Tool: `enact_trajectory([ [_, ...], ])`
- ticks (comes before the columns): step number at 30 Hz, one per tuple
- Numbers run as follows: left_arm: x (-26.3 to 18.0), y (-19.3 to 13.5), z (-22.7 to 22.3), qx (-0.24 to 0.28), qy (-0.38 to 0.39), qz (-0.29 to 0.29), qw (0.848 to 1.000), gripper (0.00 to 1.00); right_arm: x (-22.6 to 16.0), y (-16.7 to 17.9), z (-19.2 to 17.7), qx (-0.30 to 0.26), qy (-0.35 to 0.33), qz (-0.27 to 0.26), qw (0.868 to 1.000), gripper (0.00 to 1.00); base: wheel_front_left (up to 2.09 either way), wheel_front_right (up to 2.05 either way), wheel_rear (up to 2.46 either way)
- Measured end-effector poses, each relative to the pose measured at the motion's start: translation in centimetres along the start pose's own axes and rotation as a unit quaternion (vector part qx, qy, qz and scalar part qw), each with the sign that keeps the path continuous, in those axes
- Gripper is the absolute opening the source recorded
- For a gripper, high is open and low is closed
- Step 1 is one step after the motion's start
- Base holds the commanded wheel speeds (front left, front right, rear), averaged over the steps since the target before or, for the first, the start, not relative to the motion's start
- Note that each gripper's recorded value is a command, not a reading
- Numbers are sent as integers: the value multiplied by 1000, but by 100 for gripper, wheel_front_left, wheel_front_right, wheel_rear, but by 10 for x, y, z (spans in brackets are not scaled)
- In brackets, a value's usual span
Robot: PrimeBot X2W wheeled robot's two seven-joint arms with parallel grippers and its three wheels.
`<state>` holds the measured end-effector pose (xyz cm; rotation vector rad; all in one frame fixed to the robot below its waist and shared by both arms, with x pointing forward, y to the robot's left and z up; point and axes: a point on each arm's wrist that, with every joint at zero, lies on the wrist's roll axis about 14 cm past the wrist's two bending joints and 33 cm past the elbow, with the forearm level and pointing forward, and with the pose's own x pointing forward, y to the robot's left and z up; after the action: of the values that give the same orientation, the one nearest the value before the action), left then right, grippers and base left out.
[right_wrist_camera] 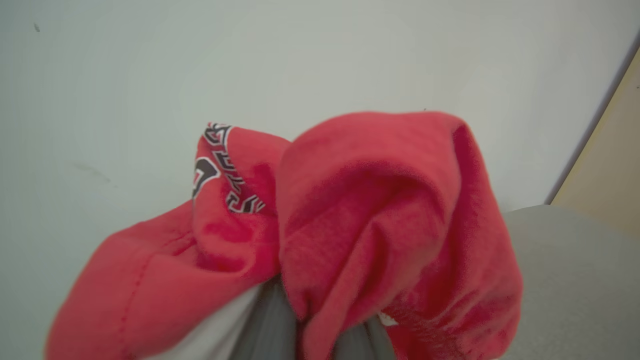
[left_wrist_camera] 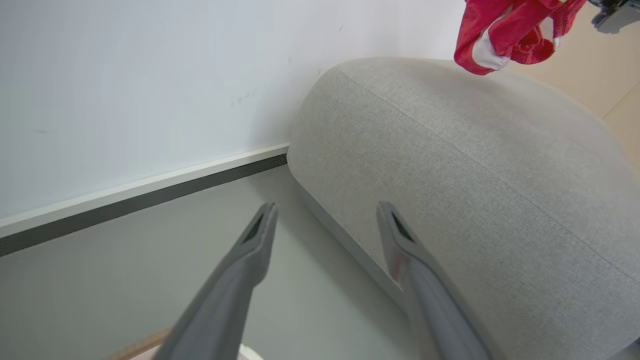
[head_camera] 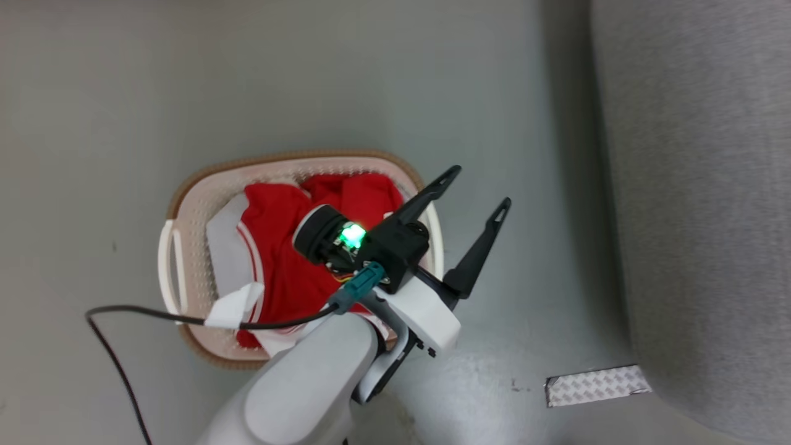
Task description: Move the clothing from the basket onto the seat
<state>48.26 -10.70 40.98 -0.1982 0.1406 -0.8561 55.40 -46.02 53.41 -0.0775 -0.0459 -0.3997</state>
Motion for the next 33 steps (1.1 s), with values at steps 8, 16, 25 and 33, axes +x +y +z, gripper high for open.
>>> enact_trajectory([
  [8, -30, 39, -46, -19, 49, 65, 997, 100, 6, 43, -105, 59, 95, -14, 994, 0, 0, 0, 0],
  [16, -43, 41, -38, -12, 51, 81, 995, 100, -27, 44, -113, 51, 115, -7, 992, 100, 0, 0, 0],
  [25, -62, 23, 0, -3, 24, 88, 996, 100, -92, 32, -75, 17, 97, 33, 995, 100, 0, 0, 0],
  [33, -102, 9, 38, 4, -12, 134, 991, 100, -167, 24, -27, 42, 34, 43, 998, 100, 0, 0, 0],
])
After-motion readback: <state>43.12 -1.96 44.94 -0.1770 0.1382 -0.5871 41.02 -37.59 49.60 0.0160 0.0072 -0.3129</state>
